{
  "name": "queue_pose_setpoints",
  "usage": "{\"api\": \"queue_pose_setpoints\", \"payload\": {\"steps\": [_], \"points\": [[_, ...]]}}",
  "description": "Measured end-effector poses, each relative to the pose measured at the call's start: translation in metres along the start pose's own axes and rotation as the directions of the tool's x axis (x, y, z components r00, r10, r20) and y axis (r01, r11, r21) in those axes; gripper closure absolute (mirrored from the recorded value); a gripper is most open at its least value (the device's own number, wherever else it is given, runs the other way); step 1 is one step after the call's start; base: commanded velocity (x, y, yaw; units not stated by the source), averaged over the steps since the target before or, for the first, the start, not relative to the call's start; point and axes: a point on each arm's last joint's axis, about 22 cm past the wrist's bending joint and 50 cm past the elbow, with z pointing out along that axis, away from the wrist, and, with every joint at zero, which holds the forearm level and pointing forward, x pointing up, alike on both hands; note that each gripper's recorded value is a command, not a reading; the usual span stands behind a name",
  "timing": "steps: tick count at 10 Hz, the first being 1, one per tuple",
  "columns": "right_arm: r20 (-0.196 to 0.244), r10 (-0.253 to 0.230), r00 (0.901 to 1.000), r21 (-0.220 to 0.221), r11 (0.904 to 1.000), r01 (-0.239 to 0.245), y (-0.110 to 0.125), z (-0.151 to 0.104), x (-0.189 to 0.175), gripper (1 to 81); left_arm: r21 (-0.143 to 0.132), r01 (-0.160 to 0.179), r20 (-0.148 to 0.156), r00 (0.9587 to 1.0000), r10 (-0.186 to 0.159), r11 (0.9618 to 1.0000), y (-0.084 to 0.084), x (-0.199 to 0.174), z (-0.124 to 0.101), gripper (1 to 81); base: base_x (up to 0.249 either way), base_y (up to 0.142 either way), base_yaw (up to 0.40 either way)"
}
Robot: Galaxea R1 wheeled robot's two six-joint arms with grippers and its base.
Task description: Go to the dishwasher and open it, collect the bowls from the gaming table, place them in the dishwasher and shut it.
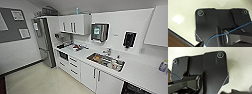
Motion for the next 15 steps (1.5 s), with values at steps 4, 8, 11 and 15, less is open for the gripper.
{"api": "queue_pose_setpoints", "payload": {"steps": [4,8,11,15], "points": [[0.001,-0.001,1.0000,0.125,0.9922,0.001,-0.027,-0.009,0.000,1.0,-0.025,-0.003,-0.021,0.9998,0.002,0.9997,-0.008,-0.004,-0.007,1.0,0.000,0.000,0.363],[0.010,0.002,0.9999,0.130,0.9915,-0.003,-0.016,-0.016,-0.013,1.0,-0.032,-0.005,-0.030,0.9995,0.005,0.9995,-0.013,-0.004,-0.010,1.0,0.000,0.000,0.363],[0.015,0.001,0.9999,0.141,0.9900,-0.003,-0.023,-0.015,-0.017,1.0,-0.035,-0.009,-0.028,0.9996,0.008,0.9994,-0.011,-0.006,-0.009,1.0,0.000,0.000,0.363],[0.018,0.000,0.9998,0.142,0.9899,-0.003,-0.025,-0.014,-0.018,1.0,-0.038,-0.021,-0.027,0.9995,0.020,0.9991,-0.008,-0.008,-0.009,1.0,0.000,0.000,0.363]]}}
